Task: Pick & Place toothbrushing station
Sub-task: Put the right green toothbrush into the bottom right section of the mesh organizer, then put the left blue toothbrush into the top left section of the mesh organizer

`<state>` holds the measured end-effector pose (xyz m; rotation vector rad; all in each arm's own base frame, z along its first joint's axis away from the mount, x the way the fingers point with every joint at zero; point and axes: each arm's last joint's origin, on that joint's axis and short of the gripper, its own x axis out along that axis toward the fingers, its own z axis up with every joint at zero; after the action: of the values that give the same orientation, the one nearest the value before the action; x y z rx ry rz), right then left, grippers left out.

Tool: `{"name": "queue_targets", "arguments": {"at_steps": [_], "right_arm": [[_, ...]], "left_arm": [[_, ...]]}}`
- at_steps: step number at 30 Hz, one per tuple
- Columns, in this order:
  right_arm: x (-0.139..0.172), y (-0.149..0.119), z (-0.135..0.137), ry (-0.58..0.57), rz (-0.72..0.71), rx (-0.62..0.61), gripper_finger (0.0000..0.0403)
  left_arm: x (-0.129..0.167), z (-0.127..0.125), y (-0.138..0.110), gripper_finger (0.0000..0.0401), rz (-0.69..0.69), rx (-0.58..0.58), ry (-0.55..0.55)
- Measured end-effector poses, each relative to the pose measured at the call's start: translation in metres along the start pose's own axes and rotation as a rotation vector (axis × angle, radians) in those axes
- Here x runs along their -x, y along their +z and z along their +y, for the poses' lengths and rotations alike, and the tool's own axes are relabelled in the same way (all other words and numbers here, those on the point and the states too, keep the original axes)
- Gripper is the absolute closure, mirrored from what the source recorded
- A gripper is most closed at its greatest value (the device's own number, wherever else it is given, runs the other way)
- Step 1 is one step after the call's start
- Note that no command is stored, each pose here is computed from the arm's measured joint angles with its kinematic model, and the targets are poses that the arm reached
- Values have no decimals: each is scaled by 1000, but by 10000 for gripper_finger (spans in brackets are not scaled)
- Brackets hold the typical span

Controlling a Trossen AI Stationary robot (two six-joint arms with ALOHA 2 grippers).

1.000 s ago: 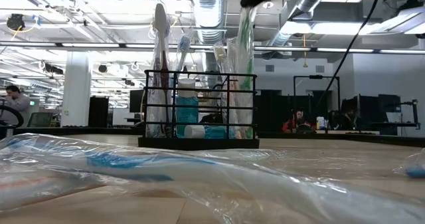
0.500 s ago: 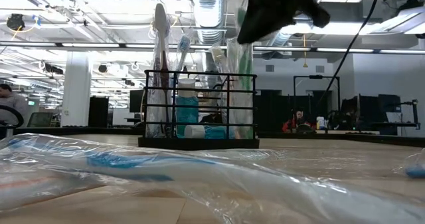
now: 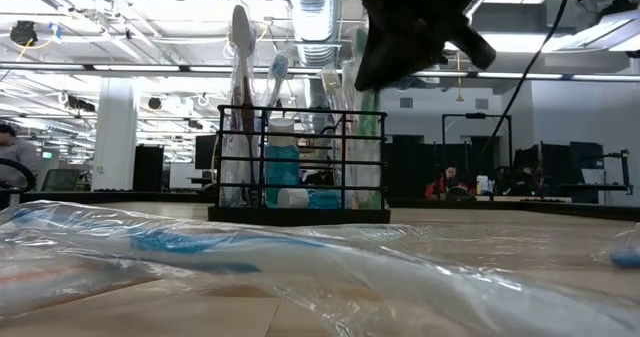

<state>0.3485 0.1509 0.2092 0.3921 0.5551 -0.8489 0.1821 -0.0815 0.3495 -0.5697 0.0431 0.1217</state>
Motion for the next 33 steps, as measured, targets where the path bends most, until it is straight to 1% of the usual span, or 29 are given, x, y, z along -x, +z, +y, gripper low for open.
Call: {"name": "queue_targets", "arguments": {"at_steps": [3, 8, 12, 16, 20, 22, 25, 29, 31, 33], "right_arm": [[-2, -1, 0, 9, 49, 2, 313], [5, 7, -1, 31, 59, -17, 226], [16, 21, 1, 73, 52, -21, 154], [30, 39, 3, 118, 35, -27, 108], [45, 58, 3, 172, 26, -27, 85], [55, 69, 2, 206, 24, -27, 80], [70, 86, -1, 263, 22, -36, 79], [89, 107, -7, 335, 21, -38, 82], [97, 119, -10, 365, 12, -55, 84], [103, 127, -15, 384, 5, -64, 85]], "left_arm": [[0, 0, 0, 202, 0, -6, 1], [0, 1, -2, 202, 17, -25, 13], [0, 3, -4, 202, 38, -42, 28], [0, 3, -4, 202, 41, -46, 30], [0, 4, -6, 202, 54, -56, 38], [1, 7, -10, 202, 96, -67, 50], [3, 13, -19, 202, 209, -50, 80], [4, 23, -36, 202, 396, -11, 152], [6, 28, -44, 202, 497, 39, 192], [10, 34, -53, 202, 629, 89, 249]]}}
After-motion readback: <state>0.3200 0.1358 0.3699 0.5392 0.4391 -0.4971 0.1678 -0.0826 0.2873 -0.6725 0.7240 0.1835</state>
